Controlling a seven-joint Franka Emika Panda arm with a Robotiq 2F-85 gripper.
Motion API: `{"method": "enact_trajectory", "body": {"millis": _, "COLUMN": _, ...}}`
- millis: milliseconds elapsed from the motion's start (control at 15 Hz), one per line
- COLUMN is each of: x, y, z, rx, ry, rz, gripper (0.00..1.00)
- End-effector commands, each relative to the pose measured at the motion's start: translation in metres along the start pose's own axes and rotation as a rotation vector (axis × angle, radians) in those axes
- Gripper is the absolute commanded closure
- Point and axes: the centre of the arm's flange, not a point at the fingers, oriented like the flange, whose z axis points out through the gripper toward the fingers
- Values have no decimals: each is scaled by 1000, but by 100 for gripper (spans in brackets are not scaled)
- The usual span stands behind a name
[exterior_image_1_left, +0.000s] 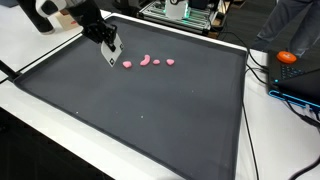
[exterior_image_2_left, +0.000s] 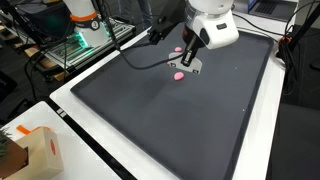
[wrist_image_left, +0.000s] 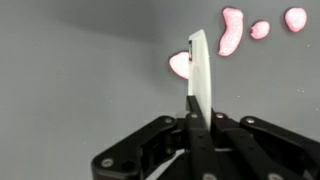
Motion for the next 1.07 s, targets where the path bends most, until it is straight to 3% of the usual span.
{"method": "enact_trajectory", "body": {"millis": 0, "x": -17, "y": 22, "z": 12, "rx": 68, "ry": 8, "rz": -30, "gripper": 99}}
{"method": "enact_trajectory", "body": {"millis": 467, "x": -30, "y": 46, "z": 31, "rx": 122, "ry": 10, "rz": -87, "gripper": 99}}
{"method": "enact_trajectory", "body": {"millis": 1000, "x": -36, "y": 47, "z": 47, "rx": 115, "ry": -11, "rz": -121, "gripper": 99}}
